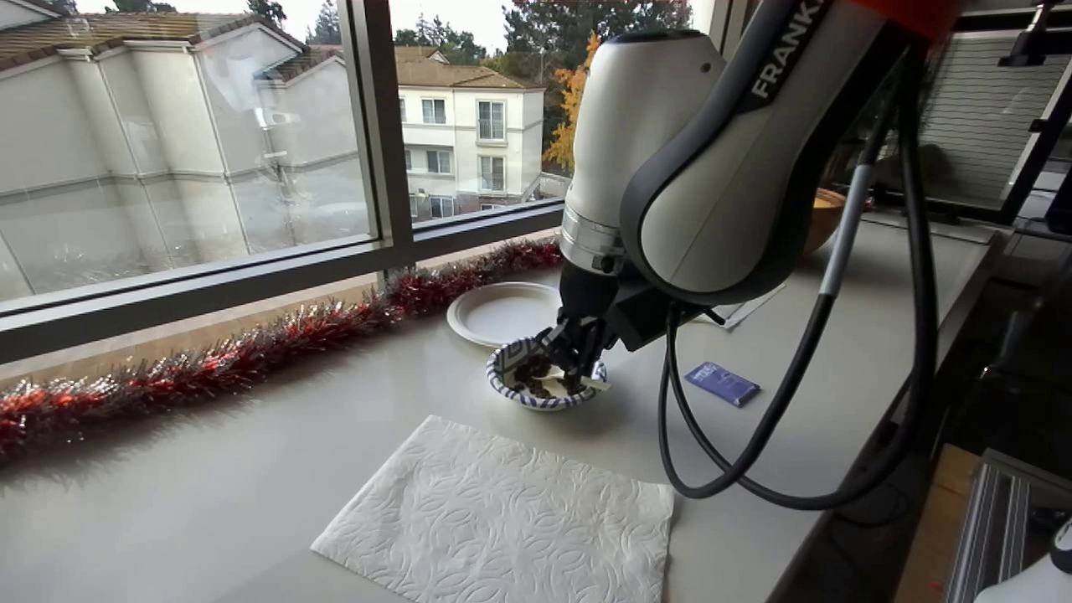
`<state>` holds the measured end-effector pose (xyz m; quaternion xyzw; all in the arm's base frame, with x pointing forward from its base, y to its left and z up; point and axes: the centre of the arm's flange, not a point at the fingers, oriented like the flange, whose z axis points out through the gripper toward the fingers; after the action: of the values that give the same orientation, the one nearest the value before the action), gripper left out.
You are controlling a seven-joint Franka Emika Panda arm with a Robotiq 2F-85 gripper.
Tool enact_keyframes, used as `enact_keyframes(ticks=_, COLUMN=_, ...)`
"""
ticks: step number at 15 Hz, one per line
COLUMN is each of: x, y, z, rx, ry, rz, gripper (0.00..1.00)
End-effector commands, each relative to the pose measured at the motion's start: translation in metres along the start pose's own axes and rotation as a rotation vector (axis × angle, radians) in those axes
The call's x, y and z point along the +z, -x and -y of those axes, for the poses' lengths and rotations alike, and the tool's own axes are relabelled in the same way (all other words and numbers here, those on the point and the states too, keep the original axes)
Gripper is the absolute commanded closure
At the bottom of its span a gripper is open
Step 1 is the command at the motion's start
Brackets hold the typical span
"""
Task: Use the white spoon to place the contents in the bowl into the coffee cup on the right.
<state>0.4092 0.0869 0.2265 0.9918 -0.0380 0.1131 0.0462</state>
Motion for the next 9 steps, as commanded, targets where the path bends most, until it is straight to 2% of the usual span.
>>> enact_keyframes(ticks=1, x=0.0495, y=-0.0185, z=0.0083, rx=-0.003, ry=0.009, rz=-0.051, gripper=0.97)
enact_keyframes(ticks=9, x=0.0419, y=-0.0087, z=0.017, rx=-0.035, ry=-0.017, rz=-0.152, gripper=0.97)
